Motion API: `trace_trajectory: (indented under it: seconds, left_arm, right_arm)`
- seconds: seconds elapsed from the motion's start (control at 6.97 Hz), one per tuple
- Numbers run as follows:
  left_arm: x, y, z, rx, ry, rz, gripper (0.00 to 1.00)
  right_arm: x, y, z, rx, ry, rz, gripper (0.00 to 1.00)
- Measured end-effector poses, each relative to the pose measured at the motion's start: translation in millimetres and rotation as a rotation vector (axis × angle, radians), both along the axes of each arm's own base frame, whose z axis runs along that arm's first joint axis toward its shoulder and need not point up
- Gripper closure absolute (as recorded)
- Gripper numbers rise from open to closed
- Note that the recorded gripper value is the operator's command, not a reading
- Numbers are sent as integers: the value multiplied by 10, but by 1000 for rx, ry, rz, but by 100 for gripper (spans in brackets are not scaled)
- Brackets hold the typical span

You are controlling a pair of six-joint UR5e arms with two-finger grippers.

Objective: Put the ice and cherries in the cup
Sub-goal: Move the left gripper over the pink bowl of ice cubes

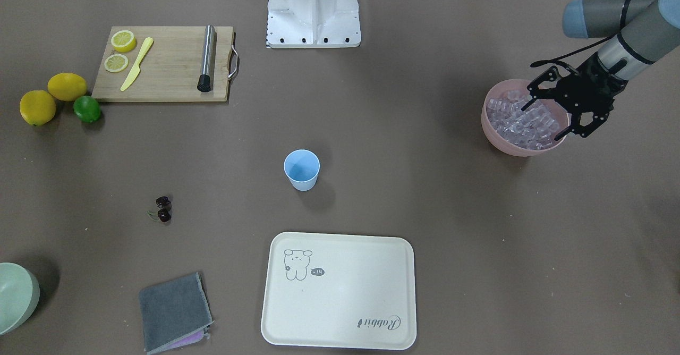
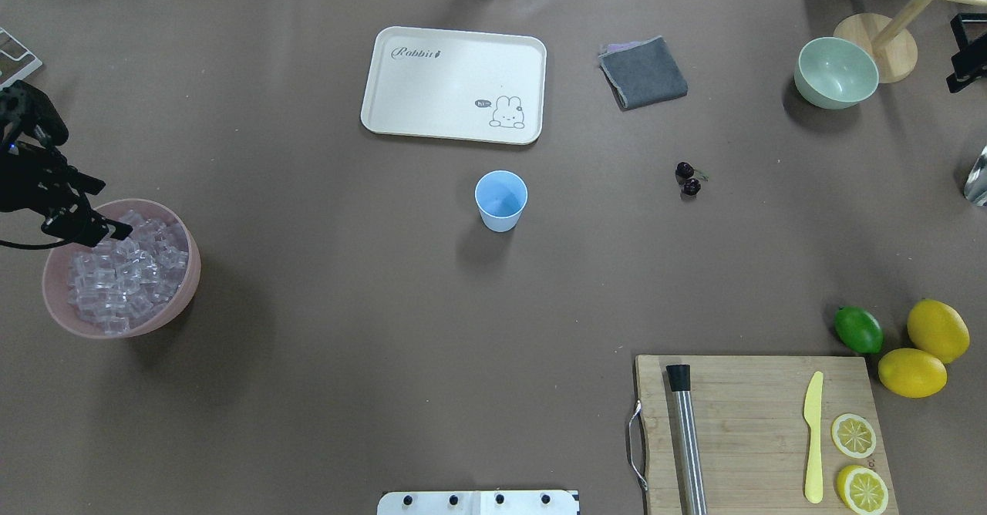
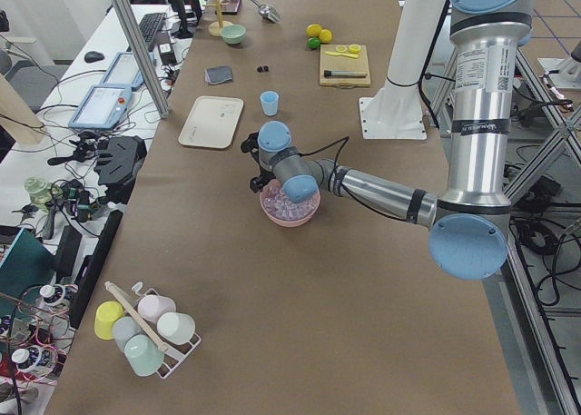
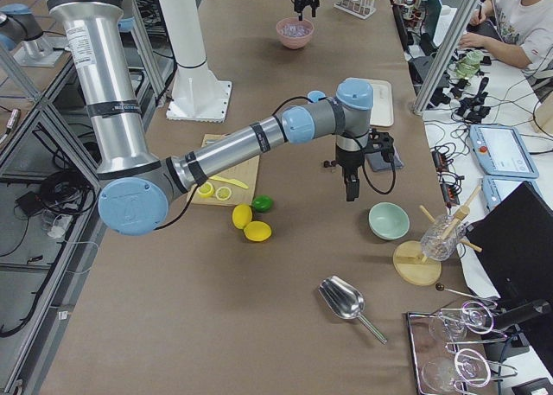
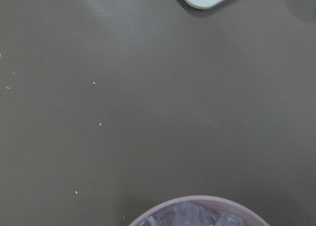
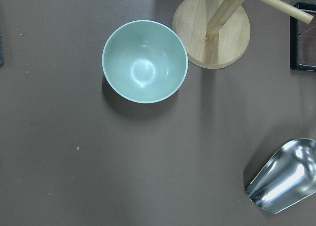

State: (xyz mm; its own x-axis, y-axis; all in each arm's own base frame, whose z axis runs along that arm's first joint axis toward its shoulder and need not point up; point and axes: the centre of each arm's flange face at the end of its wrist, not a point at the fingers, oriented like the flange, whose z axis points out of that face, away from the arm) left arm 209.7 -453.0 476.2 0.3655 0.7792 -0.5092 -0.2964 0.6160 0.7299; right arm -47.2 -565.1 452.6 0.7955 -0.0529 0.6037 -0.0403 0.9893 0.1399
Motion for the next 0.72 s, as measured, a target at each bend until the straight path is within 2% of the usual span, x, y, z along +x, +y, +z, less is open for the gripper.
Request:
trace_trajectory:
  seconds: [0.29, 0.72]
  left_arm:
    - [74, 108, 143, 130, -37, 89, 3]
    - [54, 190, 278, 219, -63, 157, 3]
  right_arm:
    - [14, 29, 36, -3, 5, 2, 0]
    - [30, 69, 102, -11, 14, 5, 0]
